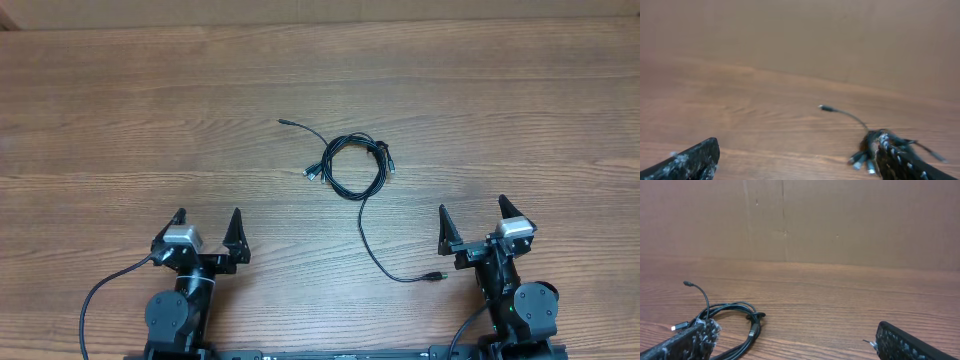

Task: Untangle cables
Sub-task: 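Move the left gripper forward to the left side of the black cable bundle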

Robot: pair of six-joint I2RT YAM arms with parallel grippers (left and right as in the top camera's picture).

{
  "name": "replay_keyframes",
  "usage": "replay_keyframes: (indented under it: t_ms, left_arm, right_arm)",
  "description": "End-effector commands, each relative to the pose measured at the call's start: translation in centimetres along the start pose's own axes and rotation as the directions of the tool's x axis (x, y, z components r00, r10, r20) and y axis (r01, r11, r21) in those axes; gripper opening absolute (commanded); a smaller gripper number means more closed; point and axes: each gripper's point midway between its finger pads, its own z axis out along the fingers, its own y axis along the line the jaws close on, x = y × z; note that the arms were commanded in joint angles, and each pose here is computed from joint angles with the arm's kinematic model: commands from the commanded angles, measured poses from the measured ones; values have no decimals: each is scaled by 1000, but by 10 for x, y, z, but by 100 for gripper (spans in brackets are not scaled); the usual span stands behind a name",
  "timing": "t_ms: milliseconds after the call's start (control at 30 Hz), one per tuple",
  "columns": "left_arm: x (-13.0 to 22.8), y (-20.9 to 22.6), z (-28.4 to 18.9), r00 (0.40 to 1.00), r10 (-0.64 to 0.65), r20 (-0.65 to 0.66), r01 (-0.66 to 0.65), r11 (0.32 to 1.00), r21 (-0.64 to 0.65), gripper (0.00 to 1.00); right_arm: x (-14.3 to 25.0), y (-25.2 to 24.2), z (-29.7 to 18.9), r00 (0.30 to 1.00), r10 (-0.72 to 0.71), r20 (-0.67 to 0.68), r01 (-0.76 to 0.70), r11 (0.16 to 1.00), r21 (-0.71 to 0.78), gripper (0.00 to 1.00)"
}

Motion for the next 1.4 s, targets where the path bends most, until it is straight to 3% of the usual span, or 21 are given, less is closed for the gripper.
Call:
replay_keyframes:
  t_ms: [0, 200, 433, 600, 767, 900, 1067, 1233, 1367]
  left_arm:
    - [-17, -31, -6, 995, 95, 41, -100, 981, 165, 100]
    - [-73, -47, -30, 975, 208, 82, -220, 961, 168, 100]
    - [-157, -72, -69, 958, 244, 151, -270, 945, 187, 100]
    - [-207, -100, -79, 953, 263, 150, -296, 914, 277, 100]
    - [-232, -133, -66, 953, 297, 68, -296, 848, 440, 100]
    - [-232, -144, -41, 946, 314, -78, -231, 824, 518, 100]
    - [-203, -138, 5, 884, 323, -338, -104, 841, 532, 100]
    - [-151, -125, 46, 745, 282, -604, 59, 875, 481, 100]
    - [-93, -111, 75, 580, 213, -786, 186, 905, 382, 99]
  right_arm:
    - [2, -1, 0, 1000, -2, 4, 2, 1000, 1, 100]
    - [2, -1, 0, 1000, -2, 4, 2, 1000, 1, 100]
    - [2, -1, 0, 1000, -2, 4, 2, 1000, 1, 100]
    - [2, -1, 0, 1000, -2, 3, 2, 1000, 1, 100]
    - [2, -1, 0, 1000, -2, 4, 2, 1000, 1, 100]
    - [2, -1, 0, 1000, -2, 4, 2, 1000, 1, 100]
    - [2, -1, 0, 1000, -2, 3, 2, 1000, 1, 100]
    - [2, -1, 0, 1000, -2, 4, 2, 1000, 1, 100]
    - [2, -1, 0, 1000, -2, 3, 2, 1000, 1, 100]
